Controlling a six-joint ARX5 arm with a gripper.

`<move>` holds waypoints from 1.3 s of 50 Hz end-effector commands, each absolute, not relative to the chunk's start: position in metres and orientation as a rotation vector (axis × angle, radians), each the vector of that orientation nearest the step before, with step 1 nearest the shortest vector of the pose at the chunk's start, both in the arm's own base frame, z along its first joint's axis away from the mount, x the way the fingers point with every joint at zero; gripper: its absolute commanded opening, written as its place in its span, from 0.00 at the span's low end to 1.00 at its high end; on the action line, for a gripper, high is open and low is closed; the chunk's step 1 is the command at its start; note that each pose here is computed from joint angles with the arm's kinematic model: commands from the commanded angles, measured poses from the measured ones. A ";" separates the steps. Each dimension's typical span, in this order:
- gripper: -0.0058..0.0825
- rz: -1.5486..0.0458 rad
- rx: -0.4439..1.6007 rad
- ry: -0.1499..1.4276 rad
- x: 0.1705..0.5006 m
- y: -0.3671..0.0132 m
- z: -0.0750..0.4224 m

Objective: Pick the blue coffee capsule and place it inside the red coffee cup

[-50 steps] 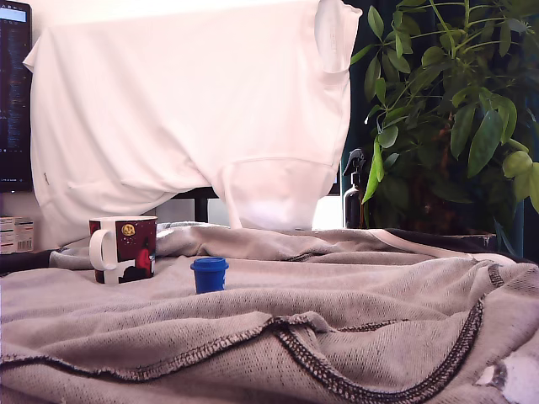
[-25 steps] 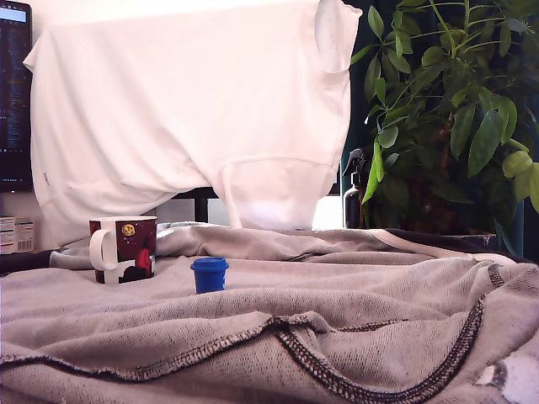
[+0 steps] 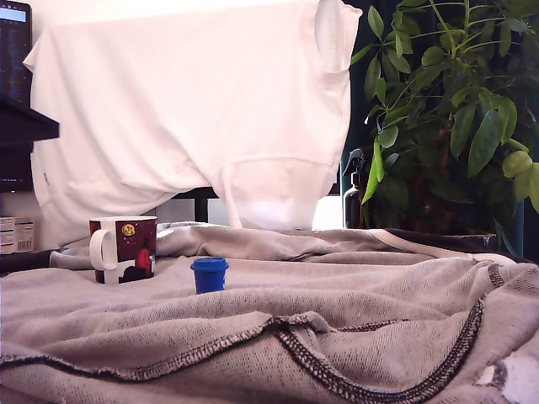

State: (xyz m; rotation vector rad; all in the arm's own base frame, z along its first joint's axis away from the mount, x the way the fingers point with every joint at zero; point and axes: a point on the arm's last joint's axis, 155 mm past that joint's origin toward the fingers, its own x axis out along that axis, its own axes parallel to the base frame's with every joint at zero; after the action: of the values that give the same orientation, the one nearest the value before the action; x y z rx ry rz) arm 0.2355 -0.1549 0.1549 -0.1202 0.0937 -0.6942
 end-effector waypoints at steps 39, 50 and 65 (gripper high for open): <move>0.88 -0.923 0.051 0.350 0.303 -0.239 0.100; 0.88 -0.957 0.052 0.404 0.319 -0.258 0.082; 0.88 -0.966 0.075 0.469 0.338 -0.271 0.053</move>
State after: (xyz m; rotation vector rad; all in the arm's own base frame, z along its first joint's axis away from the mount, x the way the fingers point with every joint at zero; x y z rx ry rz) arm 0.3356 -0.2673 0.0553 0.0701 0.4678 -0.9576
